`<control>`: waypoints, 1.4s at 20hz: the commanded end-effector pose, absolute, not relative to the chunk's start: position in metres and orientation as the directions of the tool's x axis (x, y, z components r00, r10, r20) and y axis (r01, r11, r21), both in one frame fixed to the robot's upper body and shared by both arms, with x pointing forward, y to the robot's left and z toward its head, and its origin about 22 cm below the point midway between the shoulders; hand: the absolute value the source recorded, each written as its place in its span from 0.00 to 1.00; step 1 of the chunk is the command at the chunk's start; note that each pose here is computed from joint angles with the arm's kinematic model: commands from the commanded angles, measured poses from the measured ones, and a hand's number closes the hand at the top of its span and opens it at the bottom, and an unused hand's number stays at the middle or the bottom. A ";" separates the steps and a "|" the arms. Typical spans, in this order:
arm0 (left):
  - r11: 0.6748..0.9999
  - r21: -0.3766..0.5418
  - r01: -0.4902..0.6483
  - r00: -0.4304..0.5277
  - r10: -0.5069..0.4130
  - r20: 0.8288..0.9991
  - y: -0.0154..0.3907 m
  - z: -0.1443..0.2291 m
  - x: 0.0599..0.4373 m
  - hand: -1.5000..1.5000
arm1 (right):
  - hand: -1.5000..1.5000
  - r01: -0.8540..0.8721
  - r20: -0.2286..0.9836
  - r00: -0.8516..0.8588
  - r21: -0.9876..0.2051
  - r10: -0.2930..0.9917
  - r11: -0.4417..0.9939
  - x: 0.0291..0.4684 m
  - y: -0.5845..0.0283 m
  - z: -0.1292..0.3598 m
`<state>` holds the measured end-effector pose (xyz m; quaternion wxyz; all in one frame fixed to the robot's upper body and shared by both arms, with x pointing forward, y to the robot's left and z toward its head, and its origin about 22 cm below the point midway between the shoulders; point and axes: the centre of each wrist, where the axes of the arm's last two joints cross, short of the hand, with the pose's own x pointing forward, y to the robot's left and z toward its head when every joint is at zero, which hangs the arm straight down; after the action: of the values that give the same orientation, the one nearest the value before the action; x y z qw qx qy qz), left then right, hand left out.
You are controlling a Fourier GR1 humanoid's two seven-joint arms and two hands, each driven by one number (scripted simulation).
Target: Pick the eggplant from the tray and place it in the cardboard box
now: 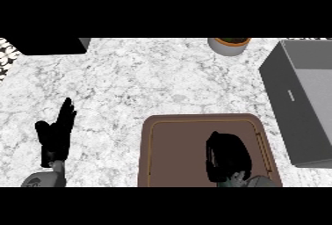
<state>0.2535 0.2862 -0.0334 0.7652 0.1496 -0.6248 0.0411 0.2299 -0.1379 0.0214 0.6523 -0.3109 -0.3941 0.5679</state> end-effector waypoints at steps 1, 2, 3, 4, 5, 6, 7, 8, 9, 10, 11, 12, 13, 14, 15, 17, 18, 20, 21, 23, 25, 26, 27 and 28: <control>0.942 0.188 -0.277 0.247 -0.120 0.962 0.293 -0.042 0.243 0.50 | 1.00 -0.517 0.179 -0.280 -0.856 0.943 0.009 0.185 -0.161 0.022; 0.941 0.177 -0.289 0.225 -0.113 0.968 0.292 -0.035 0.251 0.50 | 1.00 -0.488 0.177 -0.330 -0.873 0.927 -0.007 0.183 -0.176 0.033; 0.935 0.198 -0.294 0.242 -0.128 0.962 0.294 -0.040 0.247 0.50 | 1.00 -0.471 0.174 -0.380 -0.881 0.908 -0.029 0.172 -0.185 0.034; 0.935 0.194 -0.297 0.231 -0.127 0.965 0.303 -0.030 0.253 0.50 | 1.00 -0.437 0.178 -0.426 -0.899 0.887 -0.030 0.166 -0.194 0.041; 0.937 0.175 -0.303 0.236 -0.104 0.966 0.302 -0.033 0.248 0.50 | 1.00 -0.432 0.173 -0.443 -0.901 0.880 -0.040 0.162 -0.210 0.046; 0.930 0.189 -0.315 0.244 -0.113 0.963 0.307 -0.035 0.245 0.50 | 1.00 -0.393 0.165 -0.467 -0.919 0.869 -0.037 0.158 -0.220 0.055; 0.929 0.189 -0.318 0.238 -0.115 0.964 0.298 -0.037 0.246 0.50 | 1.00 -0.351 0.155 -0.488 -0.936 0.859 -0.031 0.162 -0.234 0.066; 0.929 0.189 -0.319 0.234 -0.115 0.965 0.306 -0.040 0.239 0.50 | 1.00 -0.326 0.160 -0.513 -0.945 0.843 -0.019 0.154 -0.242 0.070; 0.932 0.181 -0.314 0.219 -0.114 0.969 0.305 -0.030 0.247 0.50 | 1.00 -0.294 0.151 -0.540 -0.956 0.828 -0.017 0.151 -0.249 0.081; 0.927 0.176 -0.333 0.238 -0.098 0.966 0.311 -0.039 0.242 0.50 | 1.00 -0.258 0.185 -0.554 -0.965 0.812 0.044 0.147 -0.250 0.094; 0.927 0.177 -0.332 0.252 -0.094 0.963 0.299 -0.045 0.232 0.50 | 1.00 -0.248 0.193 -0.563 -0.967 0.804 0.058 0.139 -0.255 0.097; 0.928 0.170 -0.331 0.238 -0.092 0.967 0.302 -0.036 0.242 0.50 | 1.00 -0.224 0.182 -0.568 -0.973 0.803 0.062 0.142 -0.266 0.105; 0.925 0.177 -0.337 0.249 -0.094 0.964 0.313 -0.036 0.236 0.50 | 1.00 -0.197 0.194 -0.577 -0.976 0.794 0.095 0.140 -0.267 0.116; 0.929 0.177 -0.324 0.252 -0.096 0.963 0.305 -0.043 0.231 0.50 | 1.00 -0.179 0.210 -0.580 -0.975 0.787 0.128 0.139 -0.272 0.122; 0.921 0.194 -0.339 0.241 -0.115 0.964 0.305 -0.041 0.228 0.50 | 1.00 -0.158 0.216 -0.579 -0.976 0.786 0.152 0.137 -0.275 0.131; 0.926 0.182 -0.331 0.248 -0.100 0.964 0.310 -0.043 0.225 0.50 | 1.00 -0.116 0.259 -0.571 -0.965 0.779 0.235 0.137 -0.280 0.148; 0.916 0.182 -0.358 0.230 -0.102 0.968 0.309 -0.040 0.229 0.50 | 1.00 -0.108 0.270 -0.553 -0.961 0.788 0.254 0.133 -0.288 0.144; 0.920 0.186 -0.345 0.240 -0.105 0.965 0.308 -0.039 0.230 0.50 | 1.00 -0.079 0.257 -0.550 -0.963 0.794 0.257 0.137 -0.301 0.158; 0.923 0.165 -0.347 0.222 -0.091 0.971 0.302 -0.032 0.239 0.50 | 1.00 -0.059 0.263 -0.543 -0.959 0.797 0.276 0.138 -0.307 0.160; 0.926 0.186 -0.329 0.230 -0.112 0.967 0.305 -0.040 0.225 0.50 | 1.00 -0.033 0.266 -0.507 -0.956 0.820 0.290 0.143 -0.324 0.173; 0.925 0.186 -0.331 0.225 -0.114 0.968 0.302 -0.031 0.238 0.50 | 1.00 0.027 0.235 -0.482 -0.959 0.844 0.283 0.148 -0.344 0.186; 0.932 0.181 -0.313 0.216 -0.115 0.970 0.289 -0.032 0.240 0.50 | 1.00 0.048 0.219 -0.474 -0.961 0.853 0.274 0.151 -0.356 0.194; 0.933 0.185 -0.307 0.218 -0.120 0.968 0.309 -0.037 0.237 0.50 | 1.00 0.054 0.234 -0.458 -0.956 0.858 0.289 0.148 -0.374 0.186; 0.926 0.192 -0.326 0.219 -0.124 0.968 0.310 -0.034 0.237 0.50 | 1.00 0.092 0.231 -0.452 -0.949 0.862 0.303 0.157 -0.383 0.208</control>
<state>0.2349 0.3045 -0.0354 0.7617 0.1780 -0.6192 0.0692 0.1508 -0.3472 0.1796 0.4077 -0.3080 -0.6878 0.5156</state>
